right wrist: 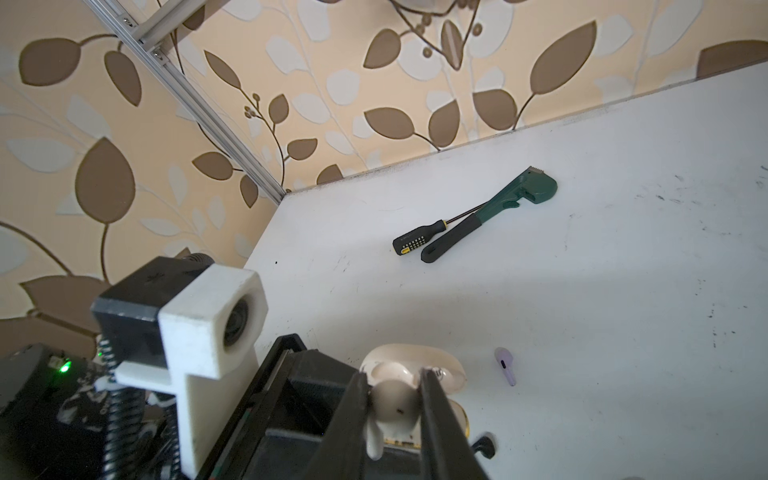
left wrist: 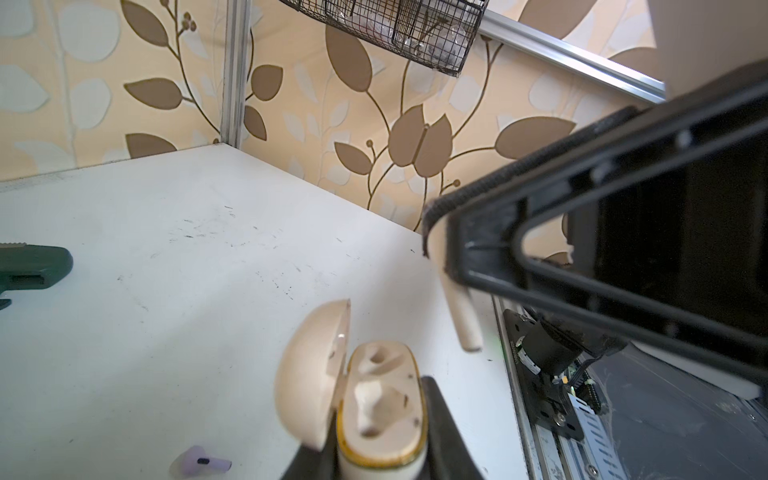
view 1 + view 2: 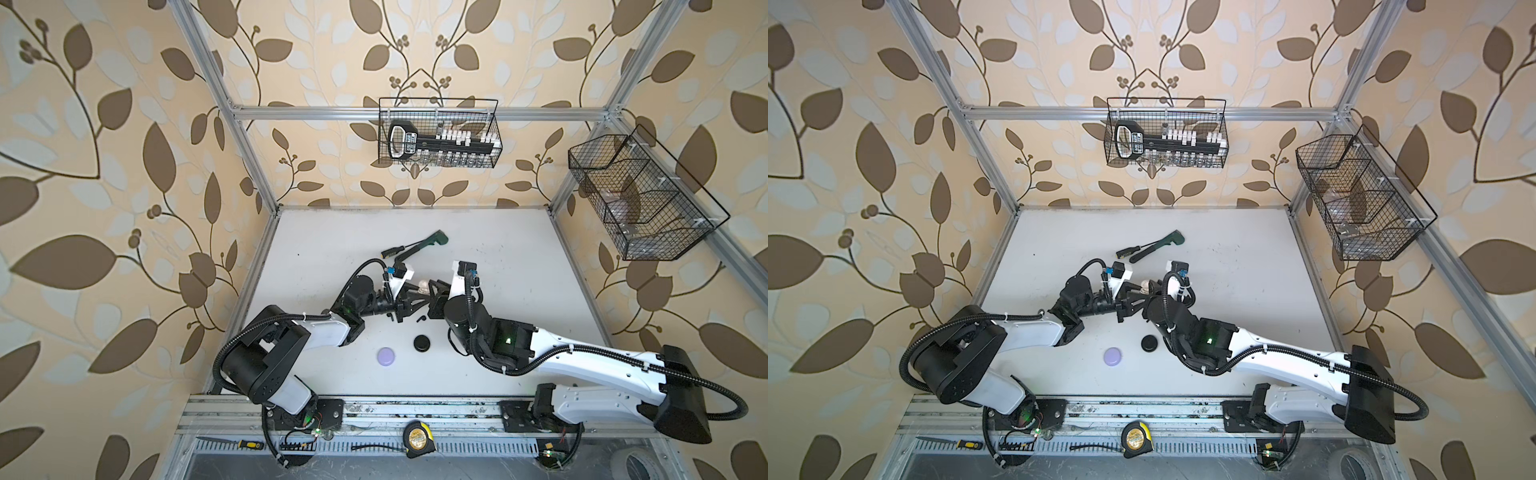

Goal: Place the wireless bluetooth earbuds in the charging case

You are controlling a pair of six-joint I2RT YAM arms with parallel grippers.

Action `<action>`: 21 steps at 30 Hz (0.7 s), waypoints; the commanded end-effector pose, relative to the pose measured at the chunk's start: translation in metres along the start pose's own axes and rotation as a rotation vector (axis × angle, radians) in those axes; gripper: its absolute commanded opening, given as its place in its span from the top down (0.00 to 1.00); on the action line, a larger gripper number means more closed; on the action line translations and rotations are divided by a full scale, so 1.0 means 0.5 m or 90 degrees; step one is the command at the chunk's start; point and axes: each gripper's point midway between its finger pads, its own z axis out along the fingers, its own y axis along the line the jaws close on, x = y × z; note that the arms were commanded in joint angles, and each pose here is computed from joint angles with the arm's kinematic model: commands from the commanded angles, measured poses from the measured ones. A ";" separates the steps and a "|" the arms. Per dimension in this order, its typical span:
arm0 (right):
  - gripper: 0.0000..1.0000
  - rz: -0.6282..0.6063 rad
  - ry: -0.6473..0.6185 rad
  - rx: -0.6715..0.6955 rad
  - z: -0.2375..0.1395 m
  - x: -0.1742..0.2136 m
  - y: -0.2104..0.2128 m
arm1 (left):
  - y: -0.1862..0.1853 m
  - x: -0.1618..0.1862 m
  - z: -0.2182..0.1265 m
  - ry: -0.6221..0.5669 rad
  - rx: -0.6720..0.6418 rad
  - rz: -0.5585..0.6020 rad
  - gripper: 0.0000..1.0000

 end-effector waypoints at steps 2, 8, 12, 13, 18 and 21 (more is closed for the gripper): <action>0.77 0.003 -0.009 -0.004 0.000 -0.001 0.004 | -0.028 -0.042 -0.009 -0.037 0.018 0.041 1.00; 0.77 -0.006 -0.012 0.004 0.011 0.007 0.008 | -0.034 -0.043 -0.013 -0.036 0.019 0.034 1.00; 0.77 -0.012 -0.015 0.013 0.019 0.010 0.009 | -0.047 -0.060 -0.019 -0.046 0.020 0.045 1.00; 0.78 -0.014 -0.014 0.014 0.022 0.012 0.010 | -0.047 -0.061 -0.018 -0.046 0.020 0.045 1.00; 0.78 -0.016 -0.009 0.016 0.028 0.022 0.011 | -0.050 -0.063 -0.019 -0.047 0.020 0.045 1.00; 0.78 -0.015 -0.010 0.018 0.029 0.023 0.010 | -0.048 -0.062 -0.020 -0.047 0.017 0.043 1.00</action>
